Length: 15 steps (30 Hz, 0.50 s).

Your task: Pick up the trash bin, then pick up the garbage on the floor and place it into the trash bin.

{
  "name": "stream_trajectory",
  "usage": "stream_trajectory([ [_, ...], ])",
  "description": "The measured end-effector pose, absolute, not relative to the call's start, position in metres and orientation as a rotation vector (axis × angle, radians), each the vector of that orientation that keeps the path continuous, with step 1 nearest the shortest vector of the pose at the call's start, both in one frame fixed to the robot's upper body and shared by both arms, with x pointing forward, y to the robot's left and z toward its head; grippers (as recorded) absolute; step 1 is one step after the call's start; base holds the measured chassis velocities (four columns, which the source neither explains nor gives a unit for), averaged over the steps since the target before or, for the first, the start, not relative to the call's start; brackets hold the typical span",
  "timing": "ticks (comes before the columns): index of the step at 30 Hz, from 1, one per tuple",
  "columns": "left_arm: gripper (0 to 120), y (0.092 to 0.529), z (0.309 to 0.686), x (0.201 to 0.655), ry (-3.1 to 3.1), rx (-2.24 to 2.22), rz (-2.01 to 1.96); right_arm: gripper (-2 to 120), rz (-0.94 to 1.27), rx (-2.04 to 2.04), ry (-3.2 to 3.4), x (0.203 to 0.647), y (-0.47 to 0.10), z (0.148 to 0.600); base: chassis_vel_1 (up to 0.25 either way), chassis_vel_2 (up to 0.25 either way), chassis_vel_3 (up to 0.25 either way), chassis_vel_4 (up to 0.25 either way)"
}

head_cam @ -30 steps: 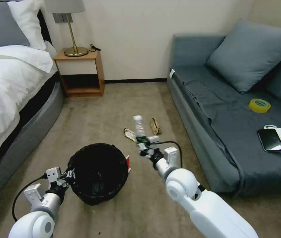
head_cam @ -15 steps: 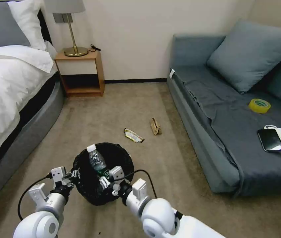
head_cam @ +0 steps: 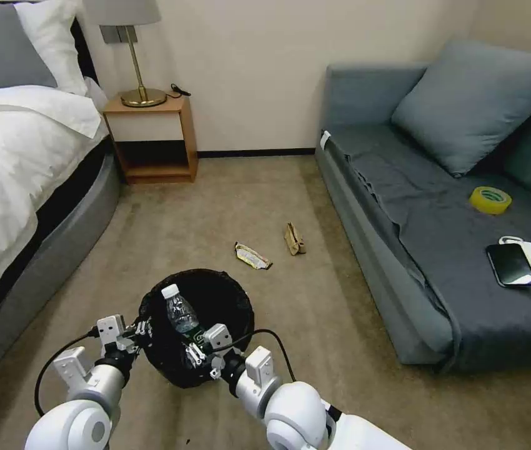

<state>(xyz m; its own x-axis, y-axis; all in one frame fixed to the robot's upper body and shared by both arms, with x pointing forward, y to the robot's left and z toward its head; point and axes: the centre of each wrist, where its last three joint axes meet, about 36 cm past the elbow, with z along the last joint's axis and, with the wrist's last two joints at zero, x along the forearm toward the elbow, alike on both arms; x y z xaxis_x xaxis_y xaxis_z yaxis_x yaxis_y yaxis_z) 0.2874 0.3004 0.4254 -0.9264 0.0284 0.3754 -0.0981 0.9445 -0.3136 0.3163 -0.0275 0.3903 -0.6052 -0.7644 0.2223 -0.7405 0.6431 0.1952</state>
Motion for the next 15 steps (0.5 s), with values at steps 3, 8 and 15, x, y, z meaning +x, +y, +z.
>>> stream_trajectory([
  [3,5,0.3016,0.4260,0.2868,-2.720,0.052,0.471,56,-0.113,1.204,-2.579,0.3167,-0.0280,0.3897,0.000,0.000,0.000,0.000],
  [8,5,0.3037,0.4266,0.2864,-2.722,0.057,0.478,70,-0.108,1.193,-2.580,0.3174,-0.0292,0.3895,0.000,0.000,0.000,0.000],
  [15,5,0.3061,0.4290,0.2858,-2.728,0.061,0.484,96,-0.107,1.178,-2.605,0.3182,-0.0285,0.3913,0.000,0.000,0.000,0.000],
])
